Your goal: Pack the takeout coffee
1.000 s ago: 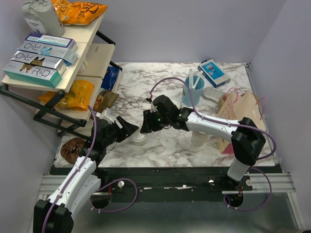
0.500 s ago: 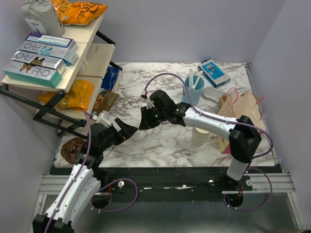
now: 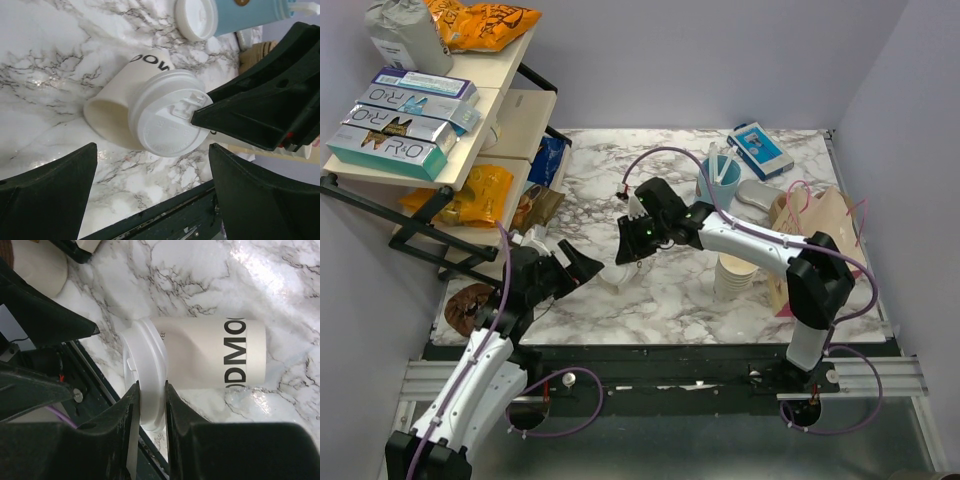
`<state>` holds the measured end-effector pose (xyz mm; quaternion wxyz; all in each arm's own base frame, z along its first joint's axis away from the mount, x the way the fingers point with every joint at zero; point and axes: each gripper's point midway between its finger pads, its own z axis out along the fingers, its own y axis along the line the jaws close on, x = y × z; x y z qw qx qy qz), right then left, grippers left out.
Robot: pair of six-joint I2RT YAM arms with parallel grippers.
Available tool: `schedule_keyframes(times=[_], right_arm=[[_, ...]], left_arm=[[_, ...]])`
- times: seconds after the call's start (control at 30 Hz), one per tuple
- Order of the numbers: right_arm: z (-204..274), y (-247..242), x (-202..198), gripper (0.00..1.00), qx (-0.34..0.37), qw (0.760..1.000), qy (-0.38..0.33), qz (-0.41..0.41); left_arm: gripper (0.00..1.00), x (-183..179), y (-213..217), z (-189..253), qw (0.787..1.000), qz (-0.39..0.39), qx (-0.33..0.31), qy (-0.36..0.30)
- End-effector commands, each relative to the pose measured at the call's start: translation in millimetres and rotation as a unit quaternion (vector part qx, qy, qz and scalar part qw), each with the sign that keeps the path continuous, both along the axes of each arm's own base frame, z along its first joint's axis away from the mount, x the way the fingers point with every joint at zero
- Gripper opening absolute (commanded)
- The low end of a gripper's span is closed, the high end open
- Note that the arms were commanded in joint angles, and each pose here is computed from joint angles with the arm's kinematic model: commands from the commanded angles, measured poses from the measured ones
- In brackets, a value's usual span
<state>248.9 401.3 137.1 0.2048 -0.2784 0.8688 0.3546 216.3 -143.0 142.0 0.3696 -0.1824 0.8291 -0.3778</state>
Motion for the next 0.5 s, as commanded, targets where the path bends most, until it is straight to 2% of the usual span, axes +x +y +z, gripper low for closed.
schedule_keyframes(times=[0.0, 0.07, 0.27, 0.33, 0.4, 0.47], right_arm=[[-2.1, -7.6, 6.2, 0.28, -0.021, 1.000, -0.006, -0.008], [6.2, -8.9, 4.3, 0.28, -0.014, 1.000, -0.013, -0.008], [41.4, -18.6, -0.8, 0.27, 0.026, 0.998, -0.049, -0.016], [60.9, -29.4, -3.7, 0.26, 0.039, 0.996, -0.068, -0.031], [56.6, -48.7, -1.3, 0.26, 0.024, 0.995, -0.076, -0.067], [77.0, -71.0, 6.4, 0.25, 0.034, 0.988, -0.105, -0.112]], left_arm=[[0.99, 5.4, 5.1, -12.0, 0.999, 0.004, 0.029, 0.016], [0.99, 2.8, 2.3, -21.3, 0.999, -0.003, 0.023, 0.026], [0.99, 5.1, -5.9, -10.8, 1.000, -0.007, -0.015, 0.003], [0.99, 4.4, -7.2, -6.2, 1.000, -0.009, -0.022, -0.004], [0.99, 2.0, -9.9, -0.5, 0.999, -0.018, -0.033, -0.019], [0.99, -0.1, -10.8, -0.1, 0.999, -0.022, -0.037, -0.029]])
